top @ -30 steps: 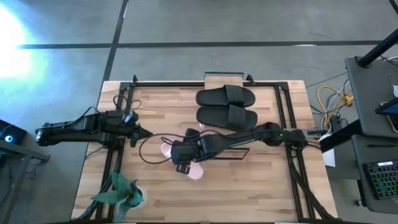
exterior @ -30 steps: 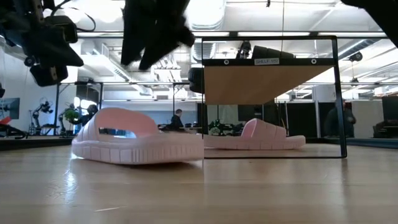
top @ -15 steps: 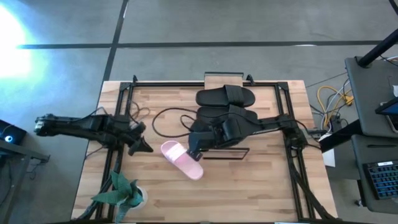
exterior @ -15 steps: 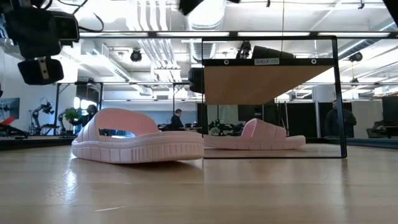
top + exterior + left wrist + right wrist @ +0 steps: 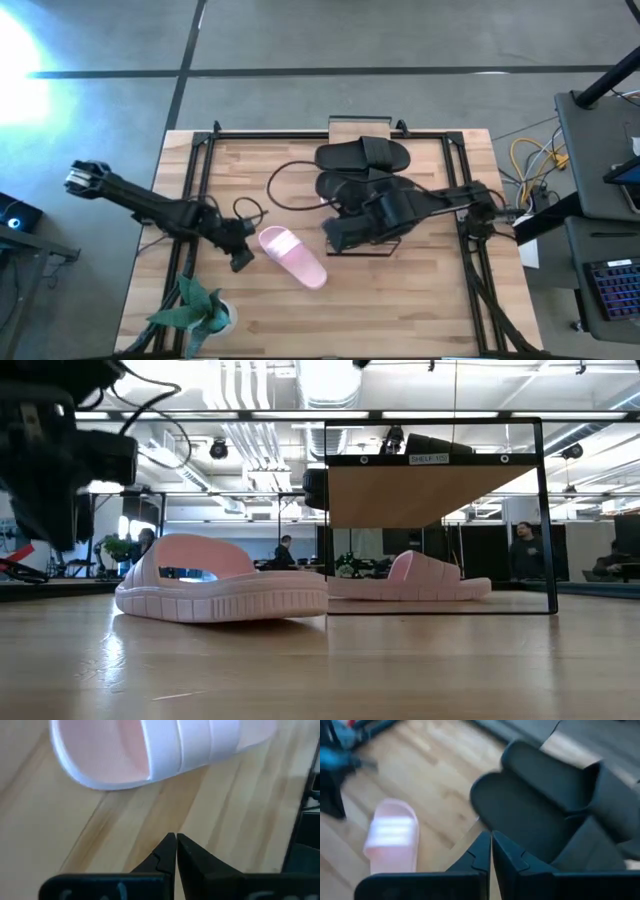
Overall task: Pick and place slides into the shelf
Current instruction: Put the right pink slide under the shelf
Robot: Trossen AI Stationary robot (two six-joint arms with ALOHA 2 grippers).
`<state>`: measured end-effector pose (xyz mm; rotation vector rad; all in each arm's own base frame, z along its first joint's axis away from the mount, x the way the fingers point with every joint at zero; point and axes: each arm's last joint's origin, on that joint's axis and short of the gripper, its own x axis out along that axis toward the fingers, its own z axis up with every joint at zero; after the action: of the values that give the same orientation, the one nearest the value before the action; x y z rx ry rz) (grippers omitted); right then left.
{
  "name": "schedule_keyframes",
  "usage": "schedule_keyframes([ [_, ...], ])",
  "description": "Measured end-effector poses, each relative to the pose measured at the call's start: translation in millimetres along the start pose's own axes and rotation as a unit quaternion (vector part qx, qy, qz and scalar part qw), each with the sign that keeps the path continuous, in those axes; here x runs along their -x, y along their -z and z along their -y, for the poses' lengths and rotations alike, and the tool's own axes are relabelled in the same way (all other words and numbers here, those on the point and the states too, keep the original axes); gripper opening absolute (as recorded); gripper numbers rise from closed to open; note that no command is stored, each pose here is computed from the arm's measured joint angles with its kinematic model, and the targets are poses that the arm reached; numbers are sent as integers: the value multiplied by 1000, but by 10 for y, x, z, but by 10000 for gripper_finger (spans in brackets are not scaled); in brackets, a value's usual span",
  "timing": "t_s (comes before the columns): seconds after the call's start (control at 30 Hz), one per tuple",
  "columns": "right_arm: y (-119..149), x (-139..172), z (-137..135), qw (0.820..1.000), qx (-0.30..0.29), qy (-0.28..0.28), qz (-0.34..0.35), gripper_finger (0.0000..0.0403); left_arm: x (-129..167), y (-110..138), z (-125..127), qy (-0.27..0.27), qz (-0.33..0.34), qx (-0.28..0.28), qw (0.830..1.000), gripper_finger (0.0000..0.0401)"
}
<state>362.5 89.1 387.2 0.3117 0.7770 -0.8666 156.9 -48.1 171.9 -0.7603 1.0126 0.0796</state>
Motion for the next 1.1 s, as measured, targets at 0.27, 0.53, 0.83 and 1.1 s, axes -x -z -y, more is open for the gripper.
schedule_keyframes([
  [0.27,-114,269,292,998,-23,3,59,9,-301,-123,65,-38,53,-9,998,0],
  [0.53,-97,337,422,998,-21,5,64,9,-564,-99,-25,-94,21,-30,995,0],
  [0.83,-31,312,394,998,-16,8,58,9,-543,-309,26,-143,113,-80,980,0],
  [1.1,-15,292,387,998,-11,12,56,9,-604,-709,-93,-135,210,-84,965,0],
])
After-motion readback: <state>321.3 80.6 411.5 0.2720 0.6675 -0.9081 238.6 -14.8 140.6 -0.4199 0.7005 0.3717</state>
